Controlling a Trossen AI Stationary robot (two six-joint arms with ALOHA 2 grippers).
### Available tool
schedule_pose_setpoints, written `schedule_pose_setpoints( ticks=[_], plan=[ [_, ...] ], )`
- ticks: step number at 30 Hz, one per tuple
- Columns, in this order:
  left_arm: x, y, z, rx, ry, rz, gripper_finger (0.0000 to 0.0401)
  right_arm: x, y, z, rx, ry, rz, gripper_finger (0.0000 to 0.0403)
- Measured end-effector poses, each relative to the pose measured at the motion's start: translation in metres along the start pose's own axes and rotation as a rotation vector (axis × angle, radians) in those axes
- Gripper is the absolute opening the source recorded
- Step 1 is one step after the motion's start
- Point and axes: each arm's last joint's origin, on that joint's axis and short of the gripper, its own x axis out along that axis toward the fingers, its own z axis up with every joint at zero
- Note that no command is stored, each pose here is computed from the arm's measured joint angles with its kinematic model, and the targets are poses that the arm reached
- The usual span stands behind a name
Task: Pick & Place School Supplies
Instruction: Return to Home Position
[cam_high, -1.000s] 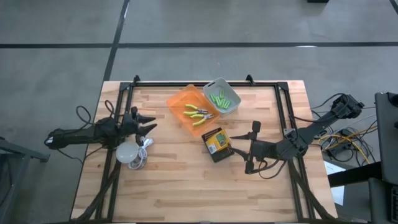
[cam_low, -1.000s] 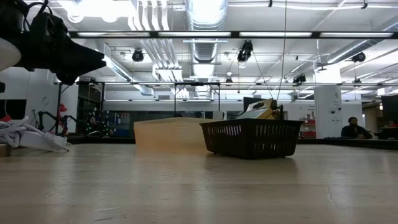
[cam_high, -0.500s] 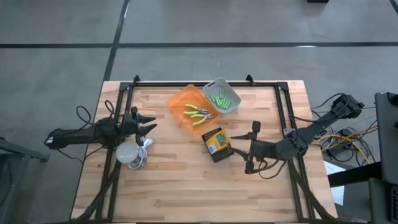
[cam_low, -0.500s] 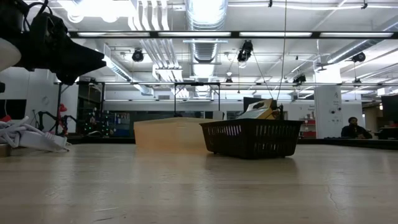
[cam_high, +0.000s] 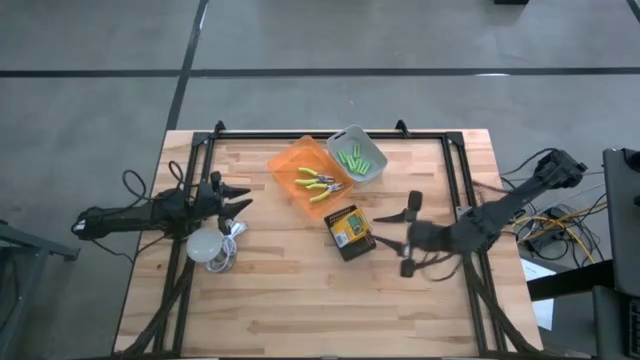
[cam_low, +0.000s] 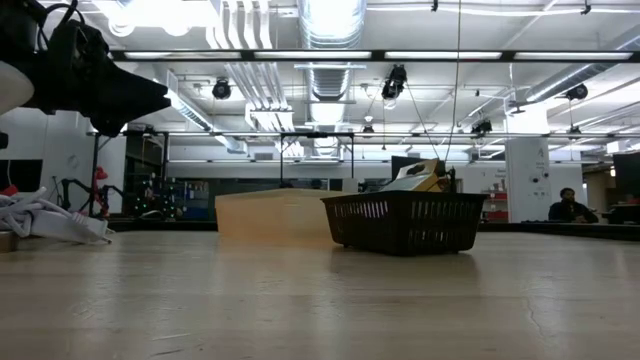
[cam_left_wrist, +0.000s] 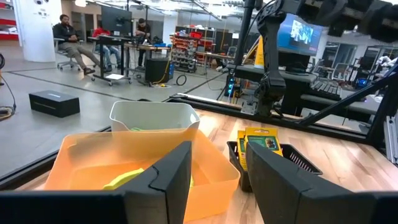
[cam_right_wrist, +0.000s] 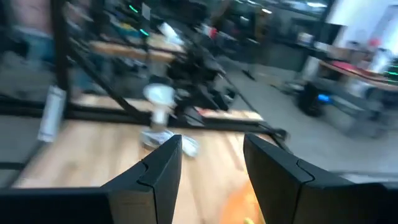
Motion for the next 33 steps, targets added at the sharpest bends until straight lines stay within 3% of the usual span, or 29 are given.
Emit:
schedule_pose_setpoints(
  ticks=[6,8,12,16,20,25,33],
  plan=[
    [0.0,0.0,0.0,0.0,0.0,0.0,0.0159,-0.034,-0.021,0.001,0.031,-0.044,0.301,0.0169],
    [0.0,0.0,0.0,0.0,0.0,0.0,0.0159,-0.047,-0.031,-0.003,0.071,-0.089,0.348,0.0169],
    [0.0,0.0,0.0,0.0,-0.001,0.0,0.0159,-0.064,-0.044,-0.024,0.103,-0.203,0.411,0.0169],
    [0.0,0.0,0.0,0.0,-0.001,0.0,0.0159,-0.074,-0.053,-0.049,0.158,-0.305,0.404,0.0169],
    [0.0,0.0,0.0,0.0,-0.002,0.0,0.0159,-0.076,-0.06,-0.071,0.244,-0.305,0.423,0.0169],
    [0.0,0.0,0.0,0.0,-0.003,0.0,0.0159,-0.075,-0.067,-0.088,0.217,-0.335,0.609,0.0169],
    [0.0,0.0,0.0,-0.001,-0.004,0.0,0.0159,-0.061,-0.089,-0.114,0.278,-0.316,0.65,0.0169]
  ],
)
